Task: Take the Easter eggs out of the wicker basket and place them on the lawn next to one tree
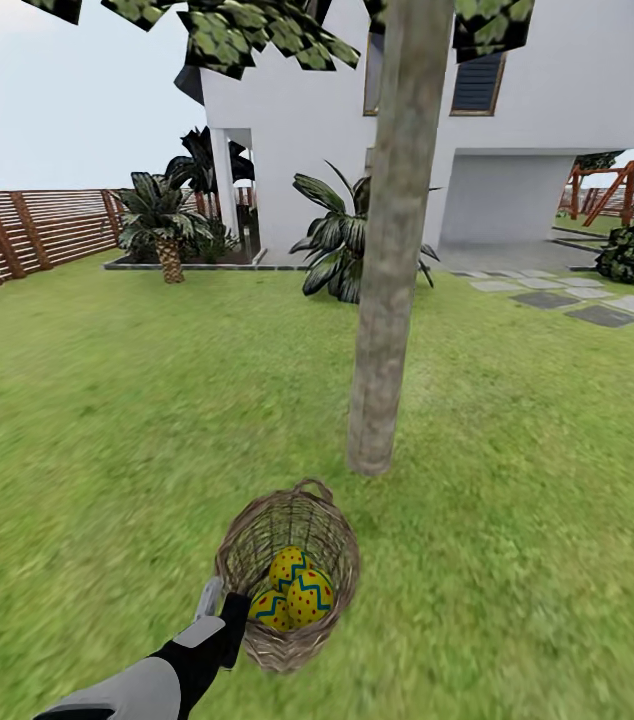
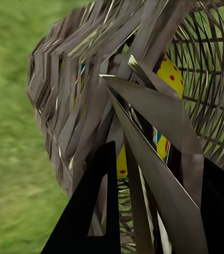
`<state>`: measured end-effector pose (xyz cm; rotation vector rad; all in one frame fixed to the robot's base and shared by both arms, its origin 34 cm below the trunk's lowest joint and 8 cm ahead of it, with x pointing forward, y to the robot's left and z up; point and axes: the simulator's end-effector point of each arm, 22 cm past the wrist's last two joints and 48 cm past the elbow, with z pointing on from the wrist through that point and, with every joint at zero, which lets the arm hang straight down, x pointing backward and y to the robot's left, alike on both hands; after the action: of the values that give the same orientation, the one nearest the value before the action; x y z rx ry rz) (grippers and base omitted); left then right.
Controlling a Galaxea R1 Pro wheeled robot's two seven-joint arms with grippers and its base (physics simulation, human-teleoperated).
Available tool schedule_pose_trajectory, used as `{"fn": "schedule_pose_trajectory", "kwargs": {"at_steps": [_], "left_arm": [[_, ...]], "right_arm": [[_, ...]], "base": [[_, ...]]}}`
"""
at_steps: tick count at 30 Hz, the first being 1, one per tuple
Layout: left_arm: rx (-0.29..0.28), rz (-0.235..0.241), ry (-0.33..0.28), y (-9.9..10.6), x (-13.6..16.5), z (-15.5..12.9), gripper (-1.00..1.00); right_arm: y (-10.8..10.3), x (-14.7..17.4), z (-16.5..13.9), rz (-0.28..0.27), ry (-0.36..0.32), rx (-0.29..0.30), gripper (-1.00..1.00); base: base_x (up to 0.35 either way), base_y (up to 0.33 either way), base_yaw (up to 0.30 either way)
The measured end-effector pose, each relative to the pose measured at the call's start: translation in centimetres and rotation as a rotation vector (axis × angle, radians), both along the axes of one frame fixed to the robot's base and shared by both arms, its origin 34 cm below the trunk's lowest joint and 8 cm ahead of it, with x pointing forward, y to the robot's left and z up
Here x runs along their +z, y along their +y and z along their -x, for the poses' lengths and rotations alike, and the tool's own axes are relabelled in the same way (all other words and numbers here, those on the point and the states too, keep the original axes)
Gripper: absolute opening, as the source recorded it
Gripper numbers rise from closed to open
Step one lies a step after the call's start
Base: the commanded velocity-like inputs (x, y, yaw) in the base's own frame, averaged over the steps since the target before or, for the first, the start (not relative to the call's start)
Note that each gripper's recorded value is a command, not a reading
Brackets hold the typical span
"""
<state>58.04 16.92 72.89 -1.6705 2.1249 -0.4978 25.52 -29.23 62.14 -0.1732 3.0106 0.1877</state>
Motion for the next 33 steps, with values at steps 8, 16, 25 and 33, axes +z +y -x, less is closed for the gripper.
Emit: {"fn": "schedule_pose_trajectory", "kwargs": {"at_steps": [8,16,25,33], "left_arm": [[0.0,0.0,0.0,0.0,0.0,0.0,-1.0],[0.0,0.0,0.0,0.0,0.0,0.0,-1.0],[0.0,0.0,0.0,0.0,0.0,0.0,-1.0],[-0.003,0.003,0.0,-0.4,0.0,0.0,-1.0]], "right_arm": [[0.0,0.0,0.0,0.0,0.0,0.001,1.0],[-0.1,0.1,-0.4,0.001,-0.012,-0.006,1.0],[-0.6,0.1,-0.3,0.008,-0.009,0.001,1.0],[-5.2,4.1,-12.6,-0.039,-0.254,-0.014,1.0]], "base": [[0.336,0.0,0.0],[0.336,0.0,0.0],[0.336,0.0,0.0],[0.336,0.0,0.0]]}}
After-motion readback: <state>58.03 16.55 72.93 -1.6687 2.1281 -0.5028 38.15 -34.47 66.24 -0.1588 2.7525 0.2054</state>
